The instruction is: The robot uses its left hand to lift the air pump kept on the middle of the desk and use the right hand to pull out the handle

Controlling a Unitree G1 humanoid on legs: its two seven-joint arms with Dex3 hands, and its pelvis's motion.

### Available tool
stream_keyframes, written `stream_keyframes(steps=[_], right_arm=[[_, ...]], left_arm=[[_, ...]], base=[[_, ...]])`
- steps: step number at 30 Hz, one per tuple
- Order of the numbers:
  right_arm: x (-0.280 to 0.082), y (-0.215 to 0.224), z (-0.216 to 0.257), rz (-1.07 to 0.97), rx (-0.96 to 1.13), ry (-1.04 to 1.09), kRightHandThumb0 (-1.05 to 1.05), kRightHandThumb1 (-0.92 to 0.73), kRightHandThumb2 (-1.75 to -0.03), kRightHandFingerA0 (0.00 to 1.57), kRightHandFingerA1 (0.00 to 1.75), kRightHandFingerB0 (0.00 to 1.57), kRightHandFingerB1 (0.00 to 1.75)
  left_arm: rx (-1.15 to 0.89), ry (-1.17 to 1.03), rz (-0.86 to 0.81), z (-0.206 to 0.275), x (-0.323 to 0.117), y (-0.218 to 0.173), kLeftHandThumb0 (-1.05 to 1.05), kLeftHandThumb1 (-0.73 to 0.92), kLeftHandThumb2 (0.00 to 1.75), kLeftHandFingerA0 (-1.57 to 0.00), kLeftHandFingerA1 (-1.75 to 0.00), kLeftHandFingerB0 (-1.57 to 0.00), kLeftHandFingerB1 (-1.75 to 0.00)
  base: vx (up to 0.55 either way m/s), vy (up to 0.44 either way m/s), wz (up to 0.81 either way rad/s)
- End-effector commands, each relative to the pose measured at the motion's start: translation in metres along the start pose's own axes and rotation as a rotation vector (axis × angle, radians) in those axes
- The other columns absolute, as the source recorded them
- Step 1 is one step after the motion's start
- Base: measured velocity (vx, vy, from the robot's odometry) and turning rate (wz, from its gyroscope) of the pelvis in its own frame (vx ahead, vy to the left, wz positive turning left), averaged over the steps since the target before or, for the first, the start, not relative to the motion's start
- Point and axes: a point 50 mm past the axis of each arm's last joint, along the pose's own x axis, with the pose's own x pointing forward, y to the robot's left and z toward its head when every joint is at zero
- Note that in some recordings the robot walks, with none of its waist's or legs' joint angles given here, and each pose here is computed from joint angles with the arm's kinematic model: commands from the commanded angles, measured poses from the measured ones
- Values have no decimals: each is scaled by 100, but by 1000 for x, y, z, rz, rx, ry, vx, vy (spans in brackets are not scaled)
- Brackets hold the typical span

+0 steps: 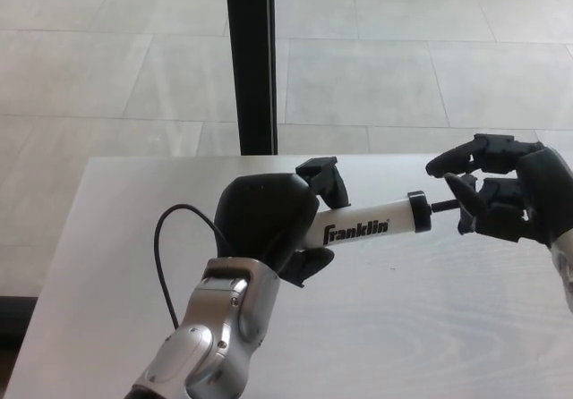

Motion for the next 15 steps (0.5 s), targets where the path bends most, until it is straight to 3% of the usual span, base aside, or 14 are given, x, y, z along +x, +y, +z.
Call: stream_keyframes(steps=[1, 3, 4, 8, 9, 10, 11, 12, 15], right_arm=[[-2, -9, 6, -160, 57, -146, -10, -63, -110, 90, 160, 85, 136], [-2, -9, 5, -162, 56, -149, -10, -63, -110, 90, 160, 85, 136], [-2, -9, 6, -160, 55, -151, -8, -60, -115, 92, 166, 85, 143], [-2, -8, 4, -127, 36, -140, -9, -59, -109, 91, 170, 82, 148], [-2, -8, 3, -116, 21, -138, -11, -59, -108, 93, 171, 83, 150], [-3, -8, 2, -112, 11, -141, -15, -53, -112, 124, 141, 101, 125], [-3, -7, 2, -112, 9, -143, -15, -53, -112, 124, 141, 101, 125], [-3, -7, 0, -107, 8, -144, -9, -56, -107, 93, 172, 82, 149], [-2, -9, 0, -103, 3, -139, -10, -58, -102, 90, 170, 82, 148]], left_arm=[[-18, 5, 19, -2, -2, 0, -23, 48, 116, -122, -140, -101, -126], [-16, 7, 21, -2, -2, 1, -23, 48, 116, -122, -140, -101, -126], [-17, 6, 22, -2, -1, 1, -16, 48, 117, -92, -175, -78, -157], [-22, 0, 32, -1, 2, 3, -16, 47, 118, -92, -175, -76, -159], [-28, 1, 32, 0, 3, 5, -16, 51, 111, -92, -175, -74, -158], [-30, -1, 35, 1, 4, 6, -17, 52, 111, -92, -175, -76, -152], [-30, -2, 36, 2, 4, 7, -17, 52, 111, -92, -175, -76, -152], [-36, -2, 38, 3, 5, 8, -17, 53, 110, -93, -175, -79, -144], [-36, -6, 43, 5, 8, 10, -15, 50, 112, -92, -175, -78, -145]], base=[[0, 0, 0], [0, 0, 0], [0, 0, 0], [0, 0, 0], [0, 0, 0], [0, 0, 0], [0, 0, 0], [0, 0, 0], [0, 0, 0]])
